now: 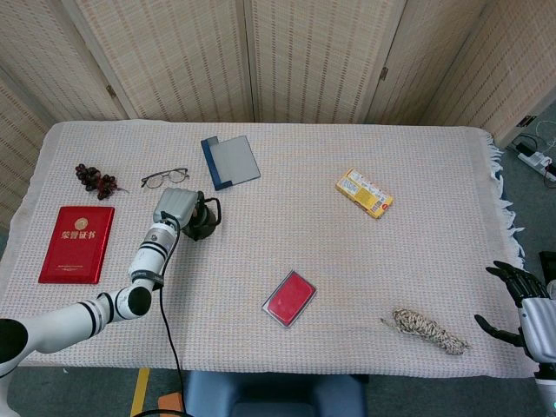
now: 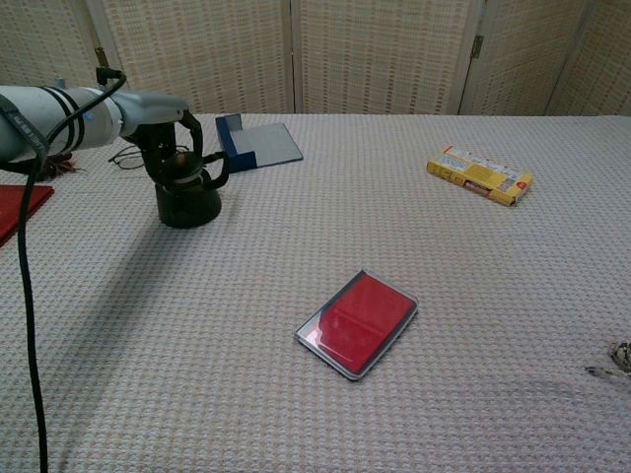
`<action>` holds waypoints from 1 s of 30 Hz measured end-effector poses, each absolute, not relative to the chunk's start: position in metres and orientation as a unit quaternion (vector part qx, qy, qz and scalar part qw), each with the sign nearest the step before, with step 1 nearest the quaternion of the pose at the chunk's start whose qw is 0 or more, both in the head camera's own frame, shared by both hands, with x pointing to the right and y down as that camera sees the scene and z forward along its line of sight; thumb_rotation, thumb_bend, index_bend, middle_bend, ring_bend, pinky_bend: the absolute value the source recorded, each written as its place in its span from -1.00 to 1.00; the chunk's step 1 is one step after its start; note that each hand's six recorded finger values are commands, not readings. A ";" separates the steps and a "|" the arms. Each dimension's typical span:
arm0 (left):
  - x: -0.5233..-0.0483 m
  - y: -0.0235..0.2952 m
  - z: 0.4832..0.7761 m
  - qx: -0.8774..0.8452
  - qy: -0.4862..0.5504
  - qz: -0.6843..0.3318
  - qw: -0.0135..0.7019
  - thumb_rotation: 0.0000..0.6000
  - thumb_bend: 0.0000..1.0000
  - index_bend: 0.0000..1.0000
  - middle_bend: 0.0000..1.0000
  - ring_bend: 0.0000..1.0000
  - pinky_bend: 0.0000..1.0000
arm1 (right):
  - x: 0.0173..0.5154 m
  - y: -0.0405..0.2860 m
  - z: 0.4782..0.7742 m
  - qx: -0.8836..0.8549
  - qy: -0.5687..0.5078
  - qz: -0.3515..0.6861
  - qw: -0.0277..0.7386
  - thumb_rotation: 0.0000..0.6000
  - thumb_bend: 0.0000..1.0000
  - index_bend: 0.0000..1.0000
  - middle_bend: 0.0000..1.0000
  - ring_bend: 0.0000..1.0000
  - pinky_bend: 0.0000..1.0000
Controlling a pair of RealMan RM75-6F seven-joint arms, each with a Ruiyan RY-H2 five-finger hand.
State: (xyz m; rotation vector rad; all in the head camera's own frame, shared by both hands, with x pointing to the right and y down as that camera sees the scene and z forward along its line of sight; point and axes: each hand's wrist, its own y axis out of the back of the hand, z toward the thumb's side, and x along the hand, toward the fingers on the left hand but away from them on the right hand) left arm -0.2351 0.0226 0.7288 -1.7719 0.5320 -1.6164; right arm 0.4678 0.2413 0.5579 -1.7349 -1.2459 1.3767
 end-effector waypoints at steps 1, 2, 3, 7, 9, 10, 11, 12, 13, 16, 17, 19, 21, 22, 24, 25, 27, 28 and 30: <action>-0.236 0.022 0.730 -0.678 0.204 -0.622 0.334 1.00 -0.52 -0.22 0.76 0.82 0.97 | 0.468 0.242 0.558 -0.651 -0.469 0.519 0.295 1.00 -0.58 -0.61 -0.63 -0.70 -0.71; -0.236 0.021 0.731 -0.676 0.204 -0.624 0.333 1.00 -0.52 -0.22 0.76 0.82 0.97 | 0.469 0.242 0.558 -0.651 -0.469 0.519 0.295 1.00 -0.58 -0.61 -0.63 -0.70 -0.71; -0.236 0.021 0.731 -0.675 0.203 -0.626 0.333 1.00 -0.52 -0.22 0.76 0.82 0.97 | 0.469 0.242 0.558 -0.650 -0.469 0.520 0.294 1.00 -0.58 -0.61 -0.63 -0.70 -0.71; -0.236 0.022 0.734 -0.673 0.196 -0.631 0.332 1.00 -0.52 -0.24 0.76 0.82 0.97 | 0.470 0.243 0.558 -0.651 -0.470 0.520 0.293 1.00 -0.58 -0.61 -0.63 -0.70 -0.71; -0.235 0.022 0.735 -0.673 0.195 -0.632 0.332 1.00 -0.52 -0.24 0.76 0.82 0.97 | 0.469 0.243 0.559 -0.651 -0.470 0.519 0.293 1.00 -0.58 -0.61 -0.63 -0.70 -0.71; -0.234 0.022 0.735 -0.672 0.194 -0.632 0.333 1.00 -0.52 -0.24 0.76 0.82 0.97 | 0.469 0.243 0.559 -0.651 -0.469 0.519 0.293 1.00 -0.58 -0.61 -0.63 -0.70 -0.71; -0.234 0.022 0.735 -0.672 0.194 -0.632 0.334 1.00 -0.52 -0.24 0.76 0.82 0.97 | 0.469 0.243 0.559 -0.651 -0.469 0.519 0.293 1.00 -0.58 -0.61 -0.63 -0.70 -0.71; -0.233 0.022 0.735 -0.670 0.194 -0.633 0.335 1.00 -0.52 -0.24 0.76 0.82 0.97 | 0.469 0.243 0.559 -0.651 -0.469 0.519 0.293 1.00 -0.58 -0.61 -0.63 -0.70 -0.71; -0.233 0.021 0.736 -0.670 0.194 -0.634 0.335 1.00 -0.52 -0.24 0.76 0.82 0.97 | 0.470 0.243 0.558 -0.650 -0.470 0.520 0.293 1.00 -0.58 -0.61 -0.63 -0.70 -0.71; -0.233 0.021 0.737 -0.669 0.194 -0.636 0.333 1.00 -0.52 -0.26 0.76 0.82 0.97 | 0.471 0.244 0.558 -0.649 -0.472 0.520 0.292 1.00 -0.58 -0.61 -0.63 -0.70 -0.71; -0.234 0.021 0.737 -0.668 0.193 -0.637 0.333 1.00 -0.52 -0.28 0.76 0.82 0.97 | 0.472 0.244 0.558 -0.649 -0.472 0.521 0.292 1.00 -0.58 -0.61 -0.63 -0.70 -0.71; -0.235 0.021 0.738 -0.667 0.194 -0.639 0.330 1.00 -0.52 -0.32 0.76 0.82 0.97 | 0.472 0.245 0.557 -0.648 -0.473 0.521 0.292 1.00 -0.58 -0.61 -0.63 -0.70 -0.71; -0.235 0.021 0.738 -0.665 0.193 -0.641 0.330 1.00 -0.52 -0.37 0.76 0.82 0.97 | 0.473 0.245 0.557 -0.647 -0.474 0.521 0.292 1.00 -0.58 -0.61 -0.63 -0.70 -0.71; -0.235 0.021 0.738 -0.665 0.193 -0.642 0.331 1.00 -0.52 -0.39 0.76 0.82 0.97 | 0.473 0.245 0.557 -0.647 -0.474 0.521 0.292 1.00 -0.58 -0.61 -0.63 -0.70 -0.71; -0.234 0.022 0.738 -0.664 0.193 -0.641 0.332 1.00 -0.52 -0.42 0.76 0.81 0.97 | 0.473 0.245 0.557 -0.647 -0.474 0.520 0.292 1.00 -0.58 -0.61 -0.63 -0.70 -0.71; -0.234 0.022 0.737 -0.664 0.193 -0.641 0.333 1.00 -0.52 -0.43 0.76 0.81 0.97 | 0.473 0.245 0.557 -0.648 -0.474 0.520 0.292 1.00 -0.58 -0.61 -0.63 -0.70 -0.71; -0.233 0.022 0.737 -0.664 0.193 -0.641 0.334 1.00 -0.52 -0.46 0.76 0.81 0.97 | 0.473 0.245 0.557 -0.648 -0.475 0.520 0.293 1.00 -0.58 -0.61 -0.63 -0.70 -0.71; -0.232 0.022 0.737 -0.664 0.193 -0.641 0.334 1.00 -0.52 -0.46 0.76 0.81 0.97 | 0.473 0.245 0.557 -0.647 -0.475 0.520 0.293 1.00 -0.58 -0.61 -0.63 -0.70 -0.71; -0.232 0.022 0.737 -0.665 0.193 -0.640 0.333 1.00 -0.52 -0.48 0.76 0.81 0.97 | 0.473 0.245 0.556 -0.647 -0.475 0.520 0.293 1.00 -0.58 -0.61 -0.63 -0.70 -0.71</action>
